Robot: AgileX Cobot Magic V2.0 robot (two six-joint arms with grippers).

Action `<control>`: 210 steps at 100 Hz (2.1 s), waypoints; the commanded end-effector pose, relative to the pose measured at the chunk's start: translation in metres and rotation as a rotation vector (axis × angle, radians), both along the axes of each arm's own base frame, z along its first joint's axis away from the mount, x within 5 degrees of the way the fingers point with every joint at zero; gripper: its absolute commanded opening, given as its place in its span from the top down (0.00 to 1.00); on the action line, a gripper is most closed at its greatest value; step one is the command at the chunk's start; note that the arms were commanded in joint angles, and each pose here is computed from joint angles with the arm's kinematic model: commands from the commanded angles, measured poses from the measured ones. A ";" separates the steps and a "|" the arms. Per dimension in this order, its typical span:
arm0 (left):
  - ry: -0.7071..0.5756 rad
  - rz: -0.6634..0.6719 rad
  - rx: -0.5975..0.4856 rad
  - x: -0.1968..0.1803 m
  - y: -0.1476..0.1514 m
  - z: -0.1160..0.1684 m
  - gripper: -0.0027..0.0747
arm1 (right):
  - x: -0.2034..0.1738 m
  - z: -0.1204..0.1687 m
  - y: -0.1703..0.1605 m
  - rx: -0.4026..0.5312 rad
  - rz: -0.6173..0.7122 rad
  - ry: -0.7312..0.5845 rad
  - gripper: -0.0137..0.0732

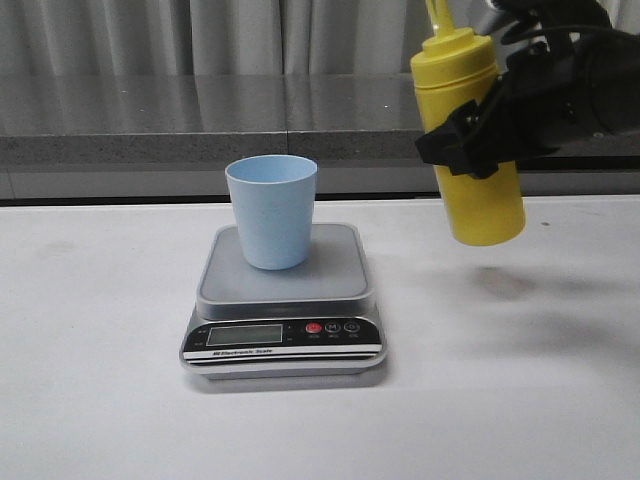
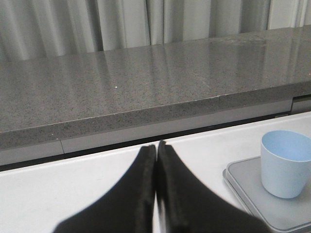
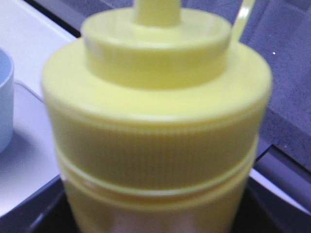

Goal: Pour seasoning into cup on scale with both arms
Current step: 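Lift the yellow bottle up with the right gripper, then tilt the bottle nozzle down toward the cup on the scale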

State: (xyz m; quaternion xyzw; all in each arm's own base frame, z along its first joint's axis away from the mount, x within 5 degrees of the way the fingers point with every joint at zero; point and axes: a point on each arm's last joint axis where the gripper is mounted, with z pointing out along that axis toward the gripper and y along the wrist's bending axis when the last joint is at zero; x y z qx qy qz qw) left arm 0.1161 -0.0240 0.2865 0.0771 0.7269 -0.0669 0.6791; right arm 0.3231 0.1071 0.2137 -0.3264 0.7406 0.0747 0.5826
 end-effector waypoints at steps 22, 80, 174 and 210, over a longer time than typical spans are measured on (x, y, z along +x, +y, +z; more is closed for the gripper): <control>-0.101 0.007 -0.030 0.001 0.001 0.016 0.99 | 0.011 0.064 0.035 -0.305 0.020 -0.070 0.77; -0.101 0.007 -0.030 0.001 0.001 0.016 0.99 | 0.014 0.063 0.070 -0.924 0.112 -0.225 0.77; -0.101 0.007 -0.030 0.001 0.001 0.016 0.99 | 0.026 0.067 0.092 -1.304 0.102 -0.438 0.77; -0.101 0.007 -0.030 0.001 0.001 0.016 0.99 | 0.026 0.066 0.092 -1.171 0.044 -0.384 0.77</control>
